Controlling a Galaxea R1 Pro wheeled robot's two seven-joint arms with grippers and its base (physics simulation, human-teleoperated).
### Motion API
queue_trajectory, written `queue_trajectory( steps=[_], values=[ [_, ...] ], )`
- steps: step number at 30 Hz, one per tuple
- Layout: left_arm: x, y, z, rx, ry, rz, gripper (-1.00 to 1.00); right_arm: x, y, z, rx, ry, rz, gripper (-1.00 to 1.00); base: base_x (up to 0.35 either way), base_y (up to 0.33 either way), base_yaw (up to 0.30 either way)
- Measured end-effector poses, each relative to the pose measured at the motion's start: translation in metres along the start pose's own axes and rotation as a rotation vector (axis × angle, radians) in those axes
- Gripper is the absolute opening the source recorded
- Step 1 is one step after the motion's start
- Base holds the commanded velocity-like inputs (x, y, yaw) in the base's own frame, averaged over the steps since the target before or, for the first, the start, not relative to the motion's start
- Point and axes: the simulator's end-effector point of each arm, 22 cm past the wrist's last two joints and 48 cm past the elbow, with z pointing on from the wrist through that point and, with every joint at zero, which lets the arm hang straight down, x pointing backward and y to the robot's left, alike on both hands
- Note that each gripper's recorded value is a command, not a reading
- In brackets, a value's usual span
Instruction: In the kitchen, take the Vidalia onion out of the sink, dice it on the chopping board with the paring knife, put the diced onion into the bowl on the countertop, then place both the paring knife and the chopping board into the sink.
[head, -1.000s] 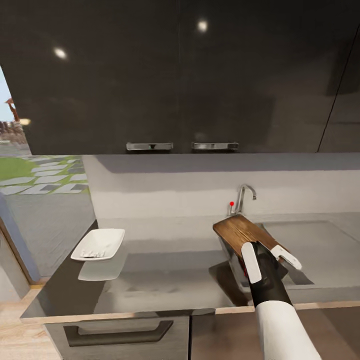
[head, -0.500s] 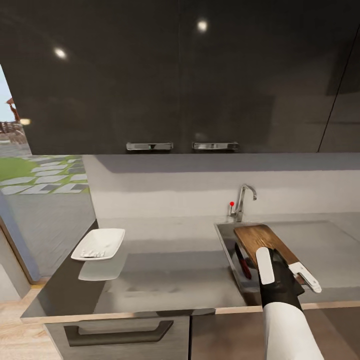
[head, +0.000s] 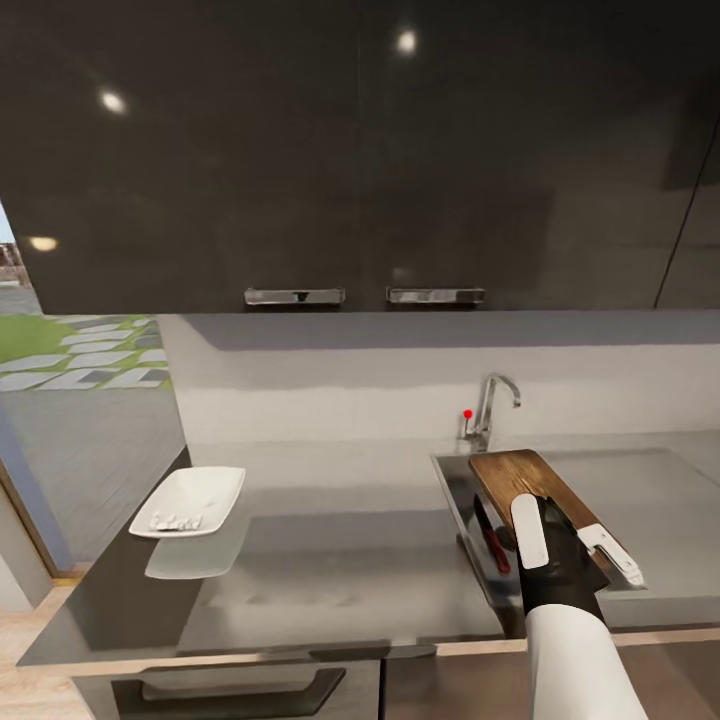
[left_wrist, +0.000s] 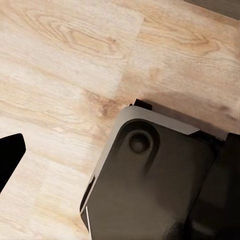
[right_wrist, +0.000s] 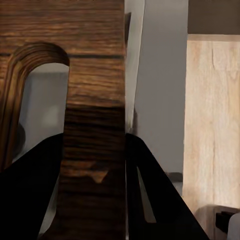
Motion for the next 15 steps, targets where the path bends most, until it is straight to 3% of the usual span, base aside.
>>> queue_trajectory(
  steps=[15],
  values=[
    [0.003, 0.0012, 0.0003, -0.003, 0.008, 0.0, 1.0, 0.0025, 0.0002, 0.0025, 0.005, 0.0, -0.007, -1.0, 0.005, 0.0, 0.0]
  ],
)
